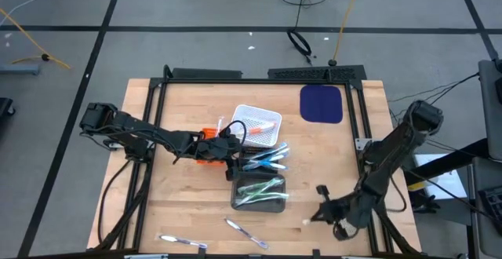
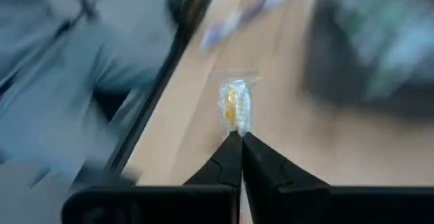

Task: Pick & Place Toothbrushes
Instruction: Put the orange toothbrush into the white basket

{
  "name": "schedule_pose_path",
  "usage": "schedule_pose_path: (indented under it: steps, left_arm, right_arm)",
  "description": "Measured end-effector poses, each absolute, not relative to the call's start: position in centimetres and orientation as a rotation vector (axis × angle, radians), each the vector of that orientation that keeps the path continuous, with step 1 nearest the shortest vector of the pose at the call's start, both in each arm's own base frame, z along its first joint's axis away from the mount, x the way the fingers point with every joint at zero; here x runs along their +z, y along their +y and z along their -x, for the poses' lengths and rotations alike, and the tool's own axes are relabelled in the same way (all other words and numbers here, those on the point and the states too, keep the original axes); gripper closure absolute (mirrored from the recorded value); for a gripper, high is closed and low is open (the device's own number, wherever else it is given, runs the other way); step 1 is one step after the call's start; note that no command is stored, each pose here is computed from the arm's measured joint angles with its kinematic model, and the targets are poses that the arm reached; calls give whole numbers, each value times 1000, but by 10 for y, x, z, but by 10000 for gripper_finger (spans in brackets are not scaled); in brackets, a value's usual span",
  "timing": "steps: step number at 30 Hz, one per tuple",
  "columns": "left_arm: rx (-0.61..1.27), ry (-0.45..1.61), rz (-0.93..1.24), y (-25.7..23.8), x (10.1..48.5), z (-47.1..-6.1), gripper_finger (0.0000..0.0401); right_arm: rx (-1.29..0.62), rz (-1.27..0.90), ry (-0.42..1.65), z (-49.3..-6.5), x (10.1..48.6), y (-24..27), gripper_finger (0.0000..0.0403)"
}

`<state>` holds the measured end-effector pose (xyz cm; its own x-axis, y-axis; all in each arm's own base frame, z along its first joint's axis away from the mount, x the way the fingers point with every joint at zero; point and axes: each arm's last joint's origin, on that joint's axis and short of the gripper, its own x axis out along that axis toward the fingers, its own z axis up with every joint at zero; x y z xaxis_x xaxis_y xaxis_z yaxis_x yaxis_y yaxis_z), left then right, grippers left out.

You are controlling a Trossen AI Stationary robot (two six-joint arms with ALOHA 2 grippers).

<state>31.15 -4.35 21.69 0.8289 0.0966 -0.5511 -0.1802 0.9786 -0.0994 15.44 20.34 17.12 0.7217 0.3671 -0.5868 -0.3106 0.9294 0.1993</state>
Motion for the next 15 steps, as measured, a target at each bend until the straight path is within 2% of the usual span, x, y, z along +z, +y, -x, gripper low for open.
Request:
schedule_pose_path:
  steps: [7,15]
  left_arm:
    - [140,526,151,-44,221,-314,203]
    - [110,389,117,-45,233,-320,203]
  right_arm:
    - [171,66,326,-169,215,180,403]
    - [23,183,61,-187,246,167,403]
